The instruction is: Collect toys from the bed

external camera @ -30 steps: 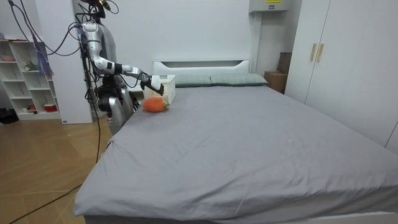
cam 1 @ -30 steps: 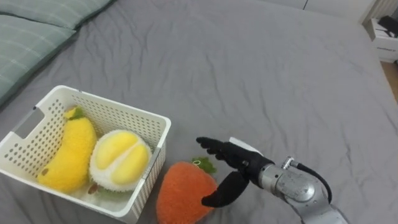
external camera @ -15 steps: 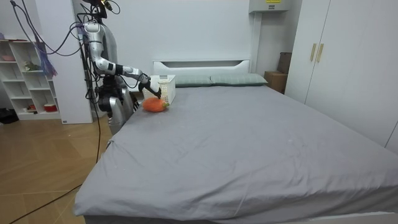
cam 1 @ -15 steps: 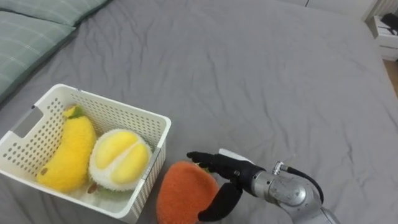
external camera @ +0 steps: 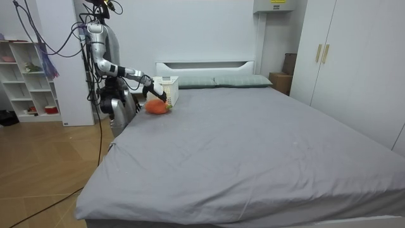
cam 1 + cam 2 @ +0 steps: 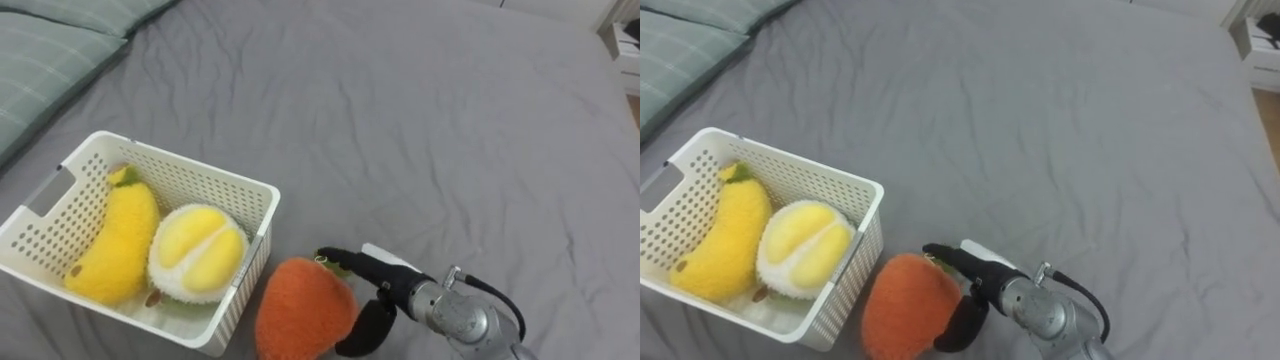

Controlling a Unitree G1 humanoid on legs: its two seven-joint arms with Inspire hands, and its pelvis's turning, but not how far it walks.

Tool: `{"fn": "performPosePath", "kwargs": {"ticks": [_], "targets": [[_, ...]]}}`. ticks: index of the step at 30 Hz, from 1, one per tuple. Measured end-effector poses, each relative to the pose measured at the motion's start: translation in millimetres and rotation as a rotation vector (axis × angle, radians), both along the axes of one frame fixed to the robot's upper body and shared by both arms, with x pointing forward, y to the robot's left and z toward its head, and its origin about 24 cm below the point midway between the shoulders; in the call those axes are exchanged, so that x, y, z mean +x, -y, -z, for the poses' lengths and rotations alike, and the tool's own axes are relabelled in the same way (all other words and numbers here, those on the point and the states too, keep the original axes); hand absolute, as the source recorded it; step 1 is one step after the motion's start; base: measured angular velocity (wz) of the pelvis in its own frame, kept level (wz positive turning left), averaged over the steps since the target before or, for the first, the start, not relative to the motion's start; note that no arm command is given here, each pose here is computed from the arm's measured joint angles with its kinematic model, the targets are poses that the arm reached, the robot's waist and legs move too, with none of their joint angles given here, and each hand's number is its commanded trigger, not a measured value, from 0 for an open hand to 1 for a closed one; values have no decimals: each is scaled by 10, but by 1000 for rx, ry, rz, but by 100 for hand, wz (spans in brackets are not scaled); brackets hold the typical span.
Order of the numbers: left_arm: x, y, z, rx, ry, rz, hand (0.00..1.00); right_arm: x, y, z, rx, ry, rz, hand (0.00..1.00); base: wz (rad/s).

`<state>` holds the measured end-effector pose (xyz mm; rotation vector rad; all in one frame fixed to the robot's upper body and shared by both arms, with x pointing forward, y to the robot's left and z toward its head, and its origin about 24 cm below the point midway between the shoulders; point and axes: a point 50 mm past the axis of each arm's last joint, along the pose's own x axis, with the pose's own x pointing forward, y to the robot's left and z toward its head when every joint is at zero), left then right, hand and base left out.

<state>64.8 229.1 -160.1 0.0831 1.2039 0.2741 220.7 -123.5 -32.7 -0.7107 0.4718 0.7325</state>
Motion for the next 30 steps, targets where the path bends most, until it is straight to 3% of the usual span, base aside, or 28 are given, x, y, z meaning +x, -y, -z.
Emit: {"fn": "performPosePath", "kwargs": {"ticks": [10,30], "targets": [[-91,-4,10,4,-17,-6,0,39,70,48,-28,32,72,0,0],[-36,45,1,-8,9,29,0,171,10,28,-18,92,133,0,1]]}}
